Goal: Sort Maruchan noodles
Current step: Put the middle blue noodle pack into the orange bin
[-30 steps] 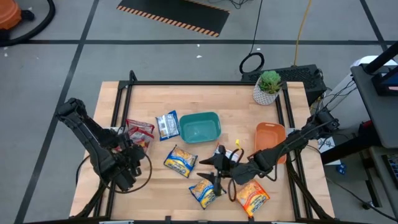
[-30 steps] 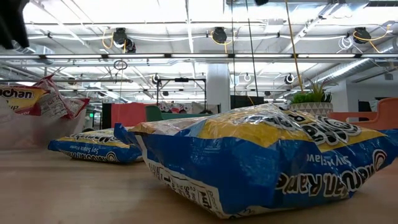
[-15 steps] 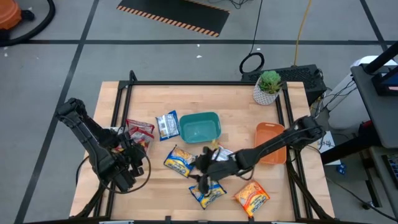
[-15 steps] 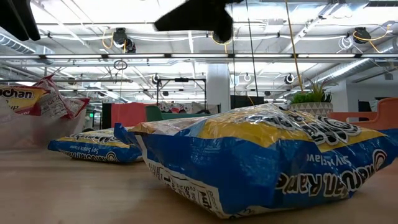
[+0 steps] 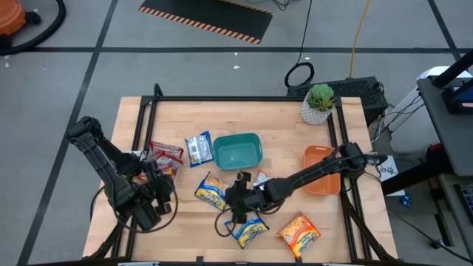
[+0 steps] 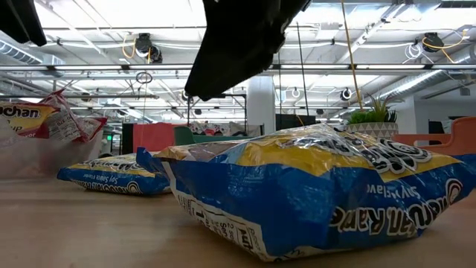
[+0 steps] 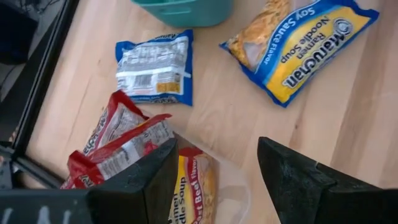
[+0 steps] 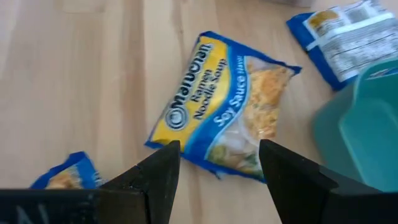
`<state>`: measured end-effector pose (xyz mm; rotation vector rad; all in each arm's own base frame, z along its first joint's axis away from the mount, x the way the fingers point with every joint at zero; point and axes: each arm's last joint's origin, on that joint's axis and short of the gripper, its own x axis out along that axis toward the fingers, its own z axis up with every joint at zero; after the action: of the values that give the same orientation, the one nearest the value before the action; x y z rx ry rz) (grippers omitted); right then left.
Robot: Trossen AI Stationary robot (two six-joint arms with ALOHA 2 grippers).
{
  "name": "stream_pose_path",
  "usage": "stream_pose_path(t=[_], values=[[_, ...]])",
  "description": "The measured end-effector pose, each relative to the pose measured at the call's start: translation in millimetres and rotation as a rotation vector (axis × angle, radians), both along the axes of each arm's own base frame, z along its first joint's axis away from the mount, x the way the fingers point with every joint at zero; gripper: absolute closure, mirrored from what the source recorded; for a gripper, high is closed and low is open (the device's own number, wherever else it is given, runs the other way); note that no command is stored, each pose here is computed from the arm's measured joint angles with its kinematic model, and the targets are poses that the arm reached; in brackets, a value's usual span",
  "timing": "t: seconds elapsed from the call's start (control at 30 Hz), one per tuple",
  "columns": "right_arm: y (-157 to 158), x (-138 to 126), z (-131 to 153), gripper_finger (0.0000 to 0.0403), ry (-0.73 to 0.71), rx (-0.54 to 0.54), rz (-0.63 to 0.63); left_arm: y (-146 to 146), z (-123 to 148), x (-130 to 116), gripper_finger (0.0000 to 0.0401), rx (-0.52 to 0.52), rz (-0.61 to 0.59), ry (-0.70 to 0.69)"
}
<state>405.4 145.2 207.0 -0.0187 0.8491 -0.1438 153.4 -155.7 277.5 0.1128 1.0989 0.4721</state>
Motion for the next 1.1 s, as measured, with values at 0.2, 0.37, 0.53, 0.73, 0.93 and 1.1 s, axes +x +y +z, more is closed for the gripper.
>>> stream_pose_path(t=[0.2, 0.37, 0.53, 0.73, 0.93, 1.1], values=[[-10, -2, -9, 0.019, 0.033, -0.015, -0.01, -3, 0, 3, 0.0178, -0.016, -0.015, -0.038], [-14, -5, -18, 0.019, 0.062, -0.022, -0.02, -4, 0, 4, 0.0178, -0.022, -0.016, -0.054], [-18, -8, -26, 0.019, 0.087, -0.032, -0.021, -4, 0, 4, 0.0178, -0.022, -0.015, -0.055], [-25, -15, -50, 0.019, 0.1, -0.003, 0.02, -3, 0, 5, 0.0178, -0.007, -0.019, -0.069], [-32, -23, -68, 0.019, 0.113, -0.015, 0.018, -4, 0, 5, 0.0178, 0.005, -0.048, -0.059], [-41, -30, -86, 0.019, 0.066, -0.006, 0.005, -3, 1, 6, 0.0178, 0.02, -0.055, -0.062]])
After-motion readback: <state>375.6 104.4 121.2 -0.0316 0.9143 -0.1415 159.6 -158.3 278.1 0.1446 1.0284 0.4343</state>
